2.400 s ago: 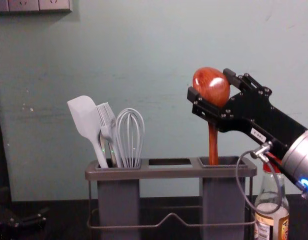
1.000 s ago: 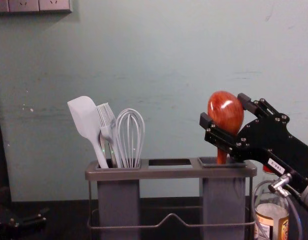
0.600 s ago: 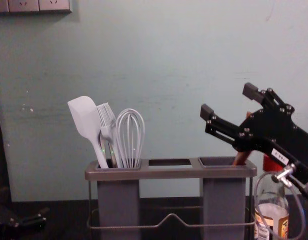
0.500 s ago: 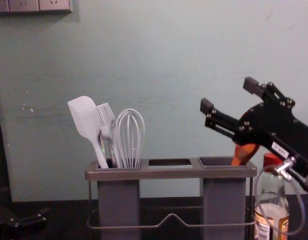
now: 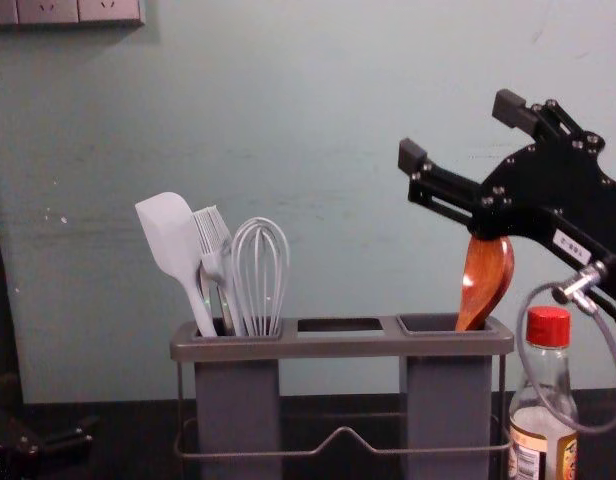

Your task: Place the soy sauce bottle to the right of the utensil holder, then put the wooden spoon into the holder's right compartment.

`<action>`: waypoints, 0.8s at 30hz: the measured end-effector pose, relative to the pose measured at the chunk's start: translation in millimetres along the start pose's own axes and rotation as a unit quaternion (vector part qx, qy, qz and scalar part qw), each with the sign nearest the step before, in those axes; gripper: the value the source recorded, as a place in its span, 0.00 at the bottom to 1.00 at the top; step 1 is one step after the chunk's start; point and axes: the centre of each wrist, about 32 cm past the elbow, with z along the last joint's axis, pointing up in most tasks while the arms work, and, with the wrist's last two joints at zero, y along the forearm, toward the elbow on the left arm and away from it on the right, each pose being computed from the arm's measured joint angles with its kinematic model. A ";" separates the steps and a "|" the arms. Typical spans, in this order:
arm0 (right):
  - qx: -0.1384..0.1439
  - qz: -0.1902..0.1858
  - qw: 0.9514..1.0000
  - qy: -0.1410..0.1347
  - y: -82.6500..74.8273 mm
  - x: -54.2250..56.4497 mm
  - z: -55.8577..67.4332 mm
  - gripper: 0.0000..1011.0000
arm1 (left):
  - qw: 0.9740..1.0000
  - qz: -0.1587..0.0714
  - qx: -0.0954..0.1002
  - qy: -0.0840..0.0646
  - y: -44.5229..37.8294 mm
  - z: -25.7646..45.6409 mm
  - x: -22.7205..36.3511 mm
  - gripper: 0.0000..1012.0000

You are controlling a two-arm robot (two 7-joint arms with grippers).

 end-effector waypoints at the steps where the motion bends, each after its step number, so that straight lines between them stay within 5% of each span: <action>1: -0.002 0.002 1.000 -0.005 -2.4 -1.0 2.1 0.99 | 1.000 0.000 0.000 0.000 0.0 0.0 0.0 0.99; 7: -0.038 0.011 0.999 -0.023 -21.8 -7.0 26.9 0.99 | 1.000 0.000 0.000 0.000 0.0 0.0 0.0 0.99; 14: -0.099 0.007 0.995 -0.025 -45.2 -16.3 69.8 0.99 | 1.000 0.000 0.000 0.000 0.0 0.0 0.0 0.99; 17: -0.134 0.002 0.991 -0.023 -55.9 -23.3 90.5 0.99 | 1.000 0.000 0.000 0.000 0.0 0.0 0.0 0.99; 24: -0.212 -0.015 0.977 -0.010 -69.8 -35.5 111.5 0.99 | 1.000 0.000 0.000 0.000 0.0 0.0 0.0 0.99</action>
